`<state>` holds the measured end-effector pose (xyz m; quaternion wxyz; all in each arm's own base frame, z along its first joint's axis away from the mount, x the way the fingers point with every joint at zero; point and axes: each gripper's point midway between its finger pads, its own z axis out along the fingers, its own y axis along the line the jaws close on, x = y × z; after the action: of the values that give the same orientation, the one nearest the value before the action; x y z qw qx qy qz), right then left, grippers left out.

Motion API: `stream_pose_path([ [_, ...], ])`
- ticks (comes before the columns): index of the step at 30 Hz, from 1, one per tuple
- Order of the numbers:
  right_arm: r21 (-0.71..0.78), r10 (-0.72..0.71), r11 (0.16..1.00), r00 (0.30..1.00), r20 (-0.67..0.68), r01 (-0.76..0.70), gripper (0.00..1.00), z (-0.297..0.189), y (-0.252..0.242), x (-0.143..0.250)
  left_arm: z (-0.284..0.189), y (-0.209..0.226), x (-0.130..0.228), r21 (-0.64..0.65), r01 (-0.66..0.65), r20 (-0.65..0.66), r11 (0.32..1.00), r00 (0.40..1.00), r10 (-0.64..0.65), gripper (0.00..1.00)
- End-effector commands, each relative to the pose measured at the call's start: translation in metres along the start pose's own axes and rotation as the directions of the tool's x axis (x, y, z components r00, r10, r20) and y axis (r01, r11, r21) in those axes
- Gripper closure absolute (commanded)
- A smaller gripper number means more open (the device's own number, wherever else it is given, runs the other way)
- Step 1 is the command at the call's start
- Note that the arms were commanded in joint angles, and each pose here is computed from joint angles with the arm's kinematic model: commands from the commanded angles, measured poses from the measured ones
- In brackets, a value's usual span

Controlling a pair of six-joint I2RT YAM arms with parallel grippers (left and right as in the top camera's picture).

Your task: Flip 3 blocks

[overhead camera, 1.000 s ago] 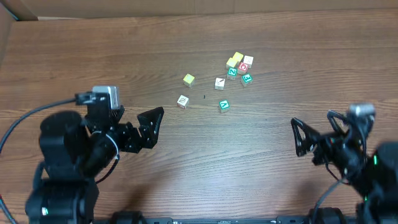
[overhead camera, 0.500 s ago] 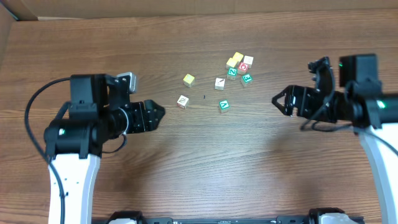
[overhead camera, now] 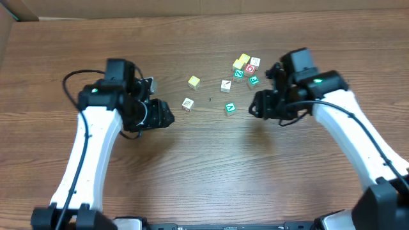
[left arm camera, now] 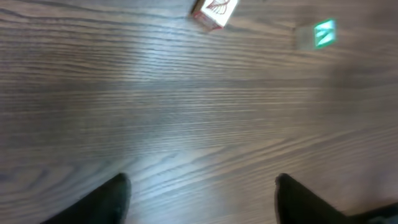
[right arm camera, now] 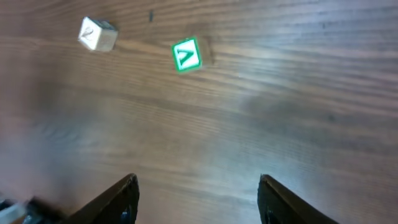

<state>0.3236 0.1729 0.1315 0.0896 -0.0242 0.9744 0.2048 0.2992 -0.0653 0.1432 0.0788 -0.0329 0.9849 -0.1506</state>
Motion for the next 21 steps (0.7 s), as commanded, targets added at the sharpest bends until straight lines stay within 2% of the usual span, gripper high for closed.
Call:
stream_pose_path([
  [1, 0.09, 0.018, 0.996, 0.998, 0.066, -0.024, 0.37, 0.013, 0.002, -0.017, 0.014, 0.018, -0.008, -0.123, 0.003, -0.015, 0.992, 1.0, -0.005, 0.01],
  [7, 0.195, -0.098, 0.978, 0.989, 0.109, 0.076, 0.35, 0.063, 0.014, -0.031, 0.031, 0.057, -0.013, -0.307, 0.165, -0.006, 0.937, 0.984, -0.176, 0.0],
  [12, 0.294, -0.154, 0.951, 0.973, 0.171, 0.099, 0.3, 0.088, 0.01, -0.047, 0.034, 0.067, -0.018, -0.3, 0.23, 0.015, 0.926, 0.972, -0.236, 0.0],
  [17, 0.292, -0.159, 0.951, 0.969, 0.189, 0.099, 0.27, 0.107, 0.009, -0.055, 0.033, 0.069, -0.019, -0.303, 0.235, 0.018, 0.923, 0.97, -0.241, 0.0],
  [21, 0.266, -0.171, 0.955, 0.975, 0.144, 0.128, 0.28, 0.129, 0.009, -0.049, 0.033, 0.069, -0.018, -0.303, 0.235, 0.018, 0.923, 0.97, -0.241, 0.0],
])
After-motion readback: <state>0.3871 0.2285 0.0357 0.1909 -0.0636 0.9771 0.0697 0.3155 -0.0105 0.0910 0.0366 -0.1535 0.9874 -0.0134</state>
